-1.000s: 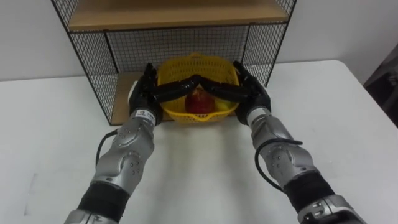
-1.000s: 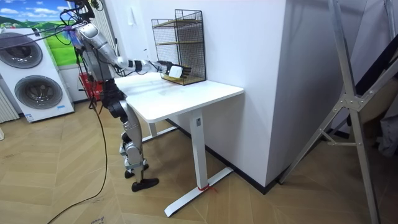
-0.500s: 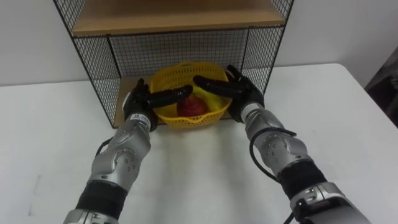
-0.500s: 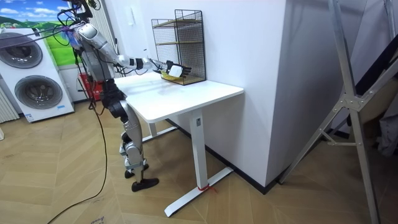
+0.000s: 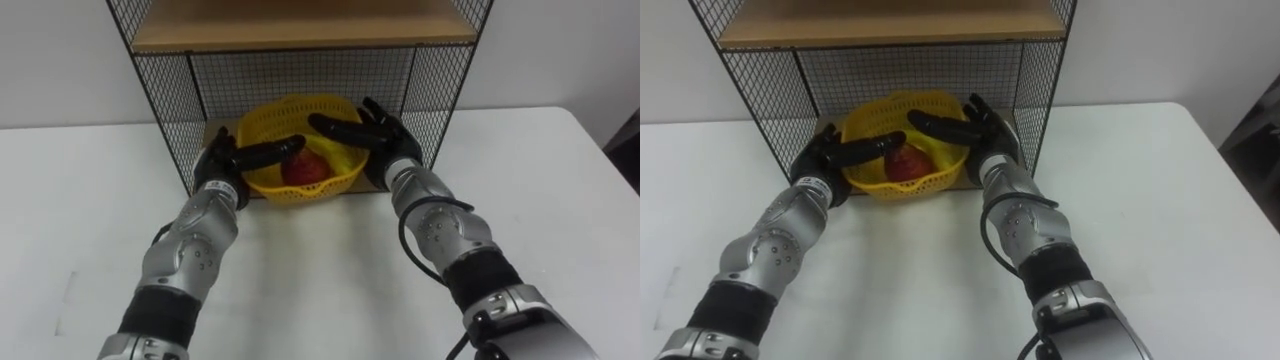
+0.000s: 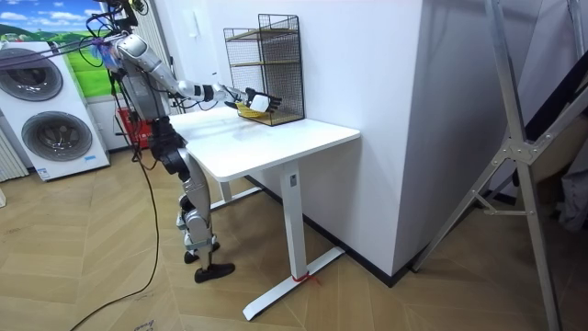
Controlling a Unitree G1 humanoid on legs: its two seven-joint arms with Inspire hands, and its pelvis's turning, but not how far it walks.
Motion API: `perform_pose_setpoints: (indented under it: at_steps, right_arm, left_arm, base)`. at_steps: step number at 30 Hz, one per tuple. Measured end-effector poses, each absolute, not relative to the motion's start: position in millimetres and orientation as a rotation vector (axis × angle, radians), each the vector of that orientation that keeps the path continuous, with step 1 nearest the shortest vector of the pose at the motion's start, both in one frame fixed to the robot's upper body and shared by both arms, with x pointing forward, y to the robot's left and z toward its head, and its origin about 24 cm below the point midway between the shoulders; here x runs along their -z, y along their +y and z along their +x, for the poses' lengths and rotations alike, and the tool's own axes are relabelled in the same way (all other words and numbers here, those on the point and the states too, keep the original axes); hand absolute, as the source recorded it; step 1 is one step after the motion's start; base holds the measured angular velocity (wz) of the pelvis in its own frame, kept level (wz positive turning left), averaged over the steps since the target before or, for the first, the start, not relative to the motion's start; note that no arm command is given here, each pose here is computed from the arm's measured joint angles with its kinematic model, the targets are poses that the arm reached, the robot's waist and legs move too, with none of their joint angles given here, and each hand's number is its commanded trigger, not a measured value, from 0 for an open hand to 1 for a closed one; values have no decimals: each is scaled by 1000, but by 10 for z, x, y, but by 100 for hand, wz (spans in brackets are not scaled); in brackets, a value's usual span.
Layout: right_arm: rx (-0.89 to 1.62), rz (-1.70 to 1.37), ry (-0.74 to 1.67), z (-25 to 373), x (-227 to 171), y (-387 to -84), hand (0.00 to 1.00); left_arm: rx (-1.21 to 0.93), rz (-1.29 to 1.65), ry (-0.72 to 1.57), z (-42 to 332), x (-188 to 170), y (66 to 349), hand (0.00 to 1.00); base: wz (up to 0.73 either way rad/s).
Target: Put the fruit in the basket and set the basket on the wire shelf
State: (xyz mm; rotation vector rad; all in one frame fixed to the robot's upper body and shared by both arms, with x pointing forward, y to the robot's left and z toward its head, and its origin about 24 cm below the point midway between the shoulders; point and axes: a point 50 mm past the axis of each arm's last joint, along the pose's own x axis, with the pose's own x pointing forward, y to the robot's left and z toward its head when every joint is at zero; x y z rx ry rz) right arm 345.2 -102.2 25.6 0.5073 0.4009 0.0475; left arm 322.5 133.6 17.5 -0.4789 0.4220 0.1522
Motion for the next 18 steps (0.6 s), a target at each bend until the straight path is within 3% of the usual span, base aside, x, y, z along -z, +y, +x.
perform_pose_setpoints:
  at_steps: [18]
  right_arm:
    - [-56, 493, 342, 3495, -334, -1145, 0]
  left_arm:
    - [-167, -519, 250, 3377, -593, 1518, 0]
  base:
    - [3]
